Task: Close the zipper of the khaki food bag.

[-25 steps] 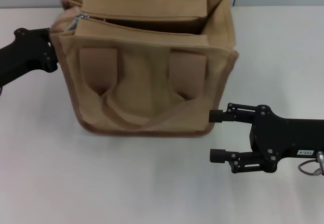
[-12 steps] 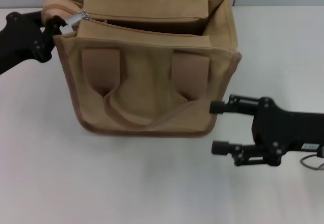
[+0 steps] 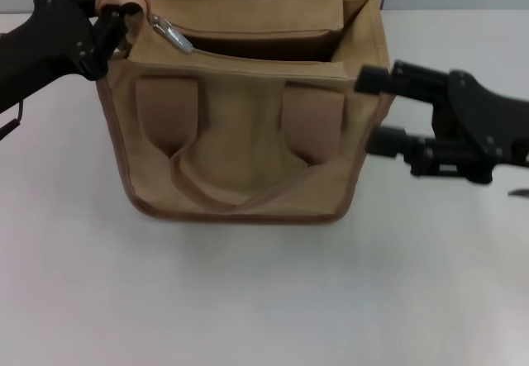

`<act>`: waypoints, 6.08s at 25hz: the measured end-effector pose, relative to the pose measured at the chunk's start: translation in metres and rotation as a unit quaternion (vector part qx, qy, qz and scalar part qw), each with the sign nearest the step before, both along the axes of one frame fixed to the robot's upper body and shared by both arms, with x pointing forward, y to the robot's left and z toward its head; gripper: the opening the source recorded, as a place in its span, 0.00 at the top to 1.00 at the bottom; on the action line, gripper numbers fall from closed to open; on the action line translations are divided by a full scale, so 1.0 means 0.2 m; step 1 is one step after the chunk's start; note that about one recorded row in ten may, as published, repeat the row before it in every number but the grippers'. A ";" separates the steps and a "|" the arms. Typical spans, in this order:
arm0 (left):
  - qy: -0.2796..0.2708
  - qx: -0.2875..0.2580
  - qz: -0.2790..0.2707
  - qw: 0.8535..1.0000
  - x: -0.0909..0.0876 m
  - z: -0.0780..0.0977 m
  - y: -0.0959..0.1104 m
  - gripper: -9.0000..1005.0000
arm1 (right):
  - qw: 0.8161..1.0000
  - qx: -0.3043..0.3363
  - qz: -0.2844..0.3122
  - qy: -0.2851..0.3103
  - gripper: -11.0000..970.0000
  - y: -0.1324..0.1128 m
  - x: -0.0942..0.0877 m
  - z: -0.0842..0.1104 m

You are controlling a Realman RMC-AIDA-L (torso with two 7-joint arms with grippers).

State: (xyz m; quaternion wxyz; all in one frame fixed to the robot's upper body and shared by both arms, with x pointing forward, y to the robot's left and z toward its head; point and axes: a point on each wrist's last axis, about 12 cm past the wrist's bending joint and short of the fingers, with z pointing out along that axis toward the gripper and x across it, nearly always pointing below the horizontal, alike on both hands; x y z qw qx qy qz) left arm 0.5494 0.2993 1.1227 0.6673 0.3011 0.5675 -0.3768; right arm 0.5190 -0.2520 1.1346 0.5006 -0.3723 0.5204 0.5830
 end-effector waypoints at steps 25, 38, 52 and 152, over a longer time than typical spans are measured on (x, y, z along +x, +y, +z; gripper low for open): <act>0.000 -0.012 0.005 1.000 -0.03 -0.01 0.01 0.99 | 0.983 -0.165 -0.039 0.065 0.30 0.45 0.47 0.23; -0.003 -0.012 0.000 1.000 -0.03 -0.01 0.01 0.99 | 0.969 -0.217 -0.031 0.114 0.57 0.62 0.52 0.25; -0.008 -0.016 -0.011 1.000 -0.02 0.01 -0.01 0.99 | 0.962 -0.247 -0.016 0.116 0.57 0.73 0.53 0.27; -0.017 -0.032 -0.026 0.999 -0.07 0.01 0.00 0.92 | 0.965 -0.263 -0.015 0.010 0.66 0.79 0.43 0.26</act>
